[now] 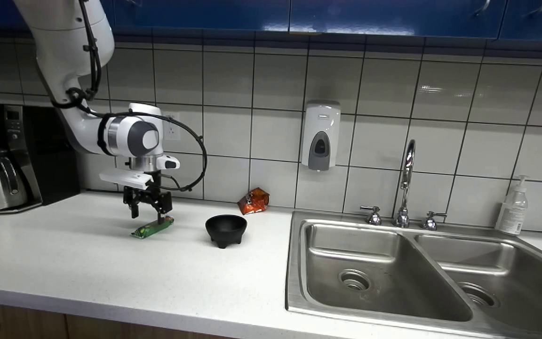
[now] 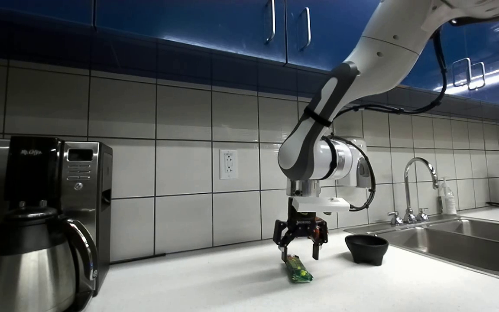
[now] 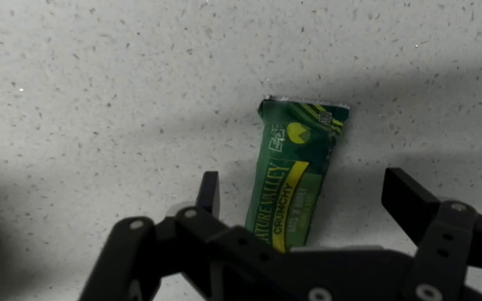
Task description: Put the green packet inside the black bowl
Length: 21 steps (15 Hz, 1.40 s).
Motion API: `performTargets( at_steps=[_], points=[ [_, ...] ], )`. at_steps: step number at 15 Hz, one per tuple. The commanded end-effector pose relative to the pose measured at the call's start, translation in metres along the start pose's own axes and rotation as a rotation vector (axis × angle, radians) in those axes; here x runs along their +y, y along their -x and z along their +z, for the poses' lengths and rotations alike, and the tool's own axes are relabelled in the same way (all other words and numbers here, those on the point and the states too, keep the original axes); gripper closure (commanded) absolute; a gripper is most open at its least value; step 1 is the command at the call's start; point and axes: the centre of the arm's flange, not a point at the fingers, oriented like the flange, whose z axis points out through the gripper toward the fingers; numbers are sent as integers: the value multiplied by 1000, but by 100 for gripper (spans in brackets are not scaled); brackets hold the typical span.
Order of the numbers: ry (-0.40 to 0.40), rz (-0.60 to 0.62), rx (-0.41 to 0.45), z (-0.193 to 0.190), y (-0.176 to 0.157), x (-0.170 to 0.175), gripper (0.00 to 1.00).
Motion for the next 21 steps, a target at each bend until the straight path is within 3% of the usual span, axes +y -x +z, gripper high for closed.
performTargets(
  at_steps=[1, 21],
  points=[
    [9, 44, 22, 9, -17, -4, 0],
    [2, 44, 9, 14, -15, 2, 0]
  ],
)
